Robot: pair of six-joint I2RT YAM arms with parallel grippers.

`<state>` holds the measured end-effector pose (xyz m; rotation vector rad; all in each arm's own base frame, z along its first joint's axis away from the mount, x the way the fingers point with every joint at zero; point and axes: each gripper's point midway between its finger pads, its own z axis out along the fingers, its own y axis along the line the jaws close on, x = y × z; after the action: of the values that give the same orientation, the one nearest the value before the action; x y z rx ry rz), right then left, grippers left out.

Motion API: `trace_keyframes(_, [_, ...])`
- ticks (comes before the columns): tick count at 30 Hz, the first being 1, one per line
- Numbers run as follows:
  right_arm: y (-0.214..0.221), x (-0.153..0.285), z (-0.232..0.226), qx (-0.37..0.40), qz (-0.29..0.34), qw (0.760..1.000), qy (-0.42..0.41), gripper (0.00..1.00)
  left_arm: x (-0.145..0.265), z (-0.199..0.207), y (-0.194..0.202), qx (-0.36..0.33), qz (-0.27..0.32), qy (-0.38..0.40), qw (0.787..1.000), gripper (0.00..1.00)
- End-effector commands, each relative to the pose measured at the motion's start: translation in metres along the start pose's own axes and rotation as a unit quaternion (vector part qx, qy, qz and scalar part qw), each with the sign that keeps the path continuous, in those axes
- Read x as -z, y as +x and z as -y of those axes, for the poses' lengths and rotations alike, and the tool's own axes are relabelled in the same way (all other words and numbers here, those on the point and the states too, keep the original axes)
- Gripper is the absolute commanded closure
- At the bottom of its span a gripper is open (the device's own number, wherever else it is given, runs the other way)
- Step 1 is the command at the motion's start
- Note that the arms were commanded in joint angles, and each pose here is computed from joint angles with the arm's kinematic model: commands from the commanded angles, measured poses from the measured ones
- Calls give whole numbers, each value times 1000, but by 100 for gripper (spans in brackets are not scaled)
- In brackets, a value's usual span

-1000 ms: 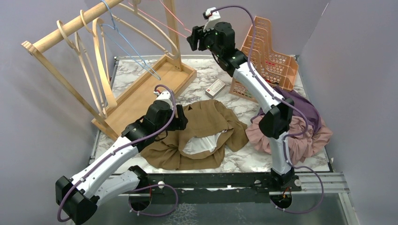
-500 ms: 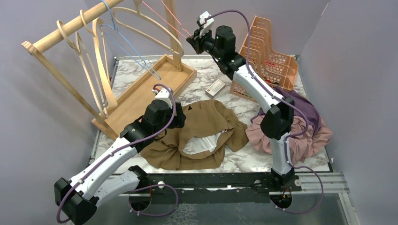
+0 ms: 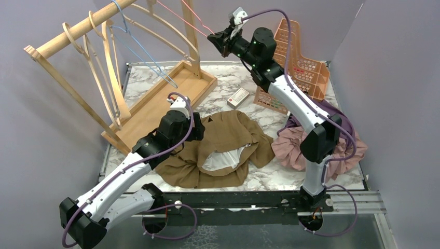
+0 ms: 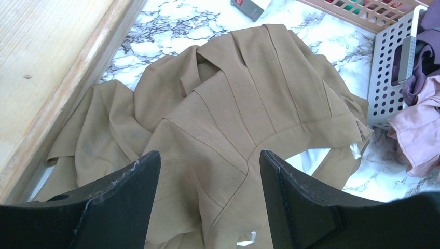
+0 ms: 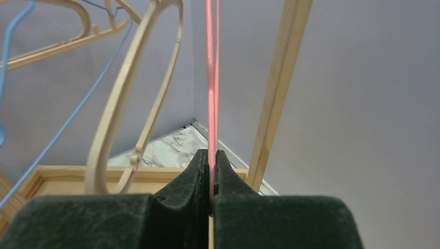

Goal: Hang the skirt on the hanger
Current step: Pick up the hanger from the clothesline.

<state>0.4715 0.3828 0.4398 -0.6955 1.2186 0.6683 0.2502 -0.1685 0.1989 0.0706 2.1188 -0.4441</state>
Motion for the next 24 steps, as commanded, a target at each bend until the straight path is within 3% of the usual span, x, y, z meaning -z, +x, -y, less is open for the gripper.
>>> trace_keyframes(1, [-58,21,-11,11,68,998,-14,99,11,7,-29,23,51,13,998,28])
trace_keyframes(9, [-50,61,-10,5,37,999,22,99,22,18,-41,30,67,43,996,27])
trace_keyframes(15, [-3,125,-17,-17,-52,996,64,99,39,52,-68,4,93,127,988,23])
trace_keyframes(19, [16,186,-36,-56,-98,991,77,99,56,75,-92,-22,119,180,976,9])
trace_keyframes(24, [16,260,-58,-105,-128,981,99,99,75,84,-126,-27,166,192,967,2])
